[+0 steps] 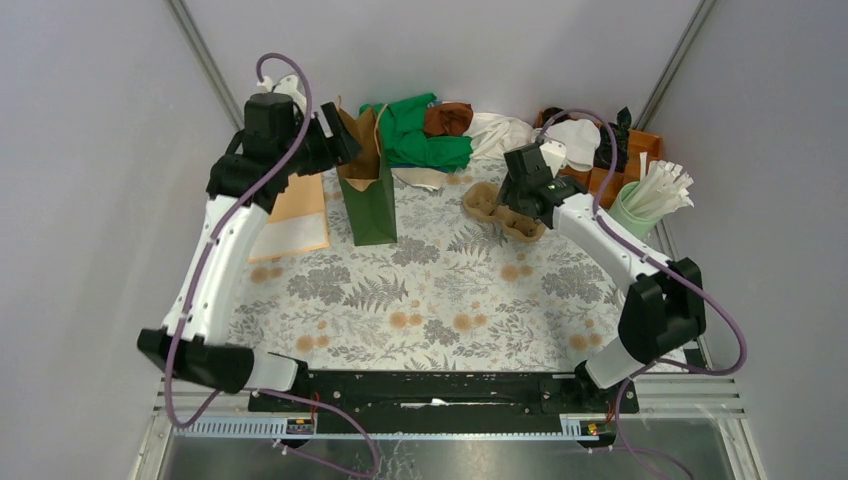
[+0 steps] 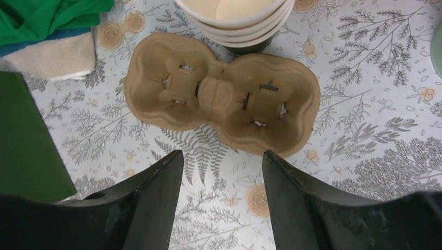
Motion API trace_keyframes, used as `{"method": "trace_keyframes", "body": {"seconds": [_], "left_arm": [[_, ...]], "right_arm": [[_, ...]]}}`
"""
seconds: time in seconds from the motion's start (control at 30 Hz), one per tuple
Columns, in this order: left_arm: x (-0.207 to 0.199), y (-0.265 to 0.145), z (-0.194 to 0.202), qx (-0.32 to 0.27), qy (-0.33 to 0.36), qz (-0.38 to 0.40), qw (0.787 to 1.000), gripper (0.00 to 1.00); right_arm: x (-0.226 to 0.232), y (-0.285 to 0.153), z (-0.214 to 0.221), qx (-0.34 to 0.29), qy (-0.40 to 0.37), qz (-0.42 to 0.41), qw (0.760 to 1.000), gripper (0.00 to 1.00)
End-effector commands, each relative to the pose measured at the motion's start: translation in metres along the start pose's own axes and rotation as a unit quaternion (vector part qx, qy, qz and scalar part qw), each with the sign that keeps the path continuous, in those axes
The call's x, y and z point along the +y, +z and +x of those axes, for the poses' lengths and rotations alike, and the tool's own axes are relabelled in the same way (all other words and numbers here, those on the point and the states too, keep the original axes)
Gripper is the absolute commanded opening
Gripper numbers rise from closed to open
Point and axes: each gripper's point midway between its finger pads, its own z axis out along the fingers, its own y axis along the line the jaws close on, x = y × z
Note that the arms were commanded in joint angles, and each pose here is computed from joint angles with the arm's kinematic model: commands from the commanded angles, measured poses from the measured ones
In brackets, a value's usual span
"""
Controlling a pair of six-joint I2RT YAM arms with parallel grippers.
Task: Pack the takeout coffee
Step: Move the takeout bag to the center of the board, then move the cup tray to the center of the board.
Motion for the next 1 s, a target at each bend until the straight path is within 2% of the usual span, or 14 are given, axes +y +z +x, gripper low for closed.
{"method": "trace_keyframes", "body": {"seconds": [0.0, 0.17, 0.27, 0.33, 0.43, 0.57, 0.73, 0.97], "left_arm": [[-0.068, -0.04, 0.028, -0.005, 0.05, 0.086, 0.995, 0.77], [-0.107, -0.044, 0.088, 0.014, 0.058, 0.154, 0.986, 0.72], [-0.116, -0.042, 0.122, 0.032, 0.063, 0.177, 0.982, 0.72], [-0.117, -0.04, 0.141, 0.042, 0.072, 0.183, 0.98, 0.75], [-0.114, -0.044, 0.162, 0.046, 0.078, 0.196, 0.976, 0.8], [-0.107, -0.055, 0.176, 0.037, 0.074, 0.227, 0.97, 0.85], [-0.084, -0.06, 0.19, 0.048, 0.078, 0.204, 0.975, 0.87], [-0.062, -0.069, 0.197, 0.046, 0.078, 0.18, 0.98, 0.88]], "right_arm": [[-0.001, 0.023, -0.01, -0.031, 0.025, 0.026, 0.999, 0.64], [0.001, 0.046, -0.002, -0.026, 0.03, 0.044, 0.998, 0.64], [0.001, 0.059, 0.002, -0.029, 0.034, 0.055, 0.997, 0.7], [0.0, 0.067, 0.003, -0.031, 0.037, 0.069, 0.996, 0.72], [-0.001, 0.078, 0.008, -0.029, 0.04, 0.079, 0.996, 0.72], [0.0, 0.091, 0.009, -0.036, 0.039, 0.09, 0.995, 0.71], [0.005, 0.107, 0.016, -0.028, 0.032, 0.09, 0.995, 0.72], [0.011, 0.12, 0.019, -0.025, 0.028, 0.088, 0.995, 0.77]]}}
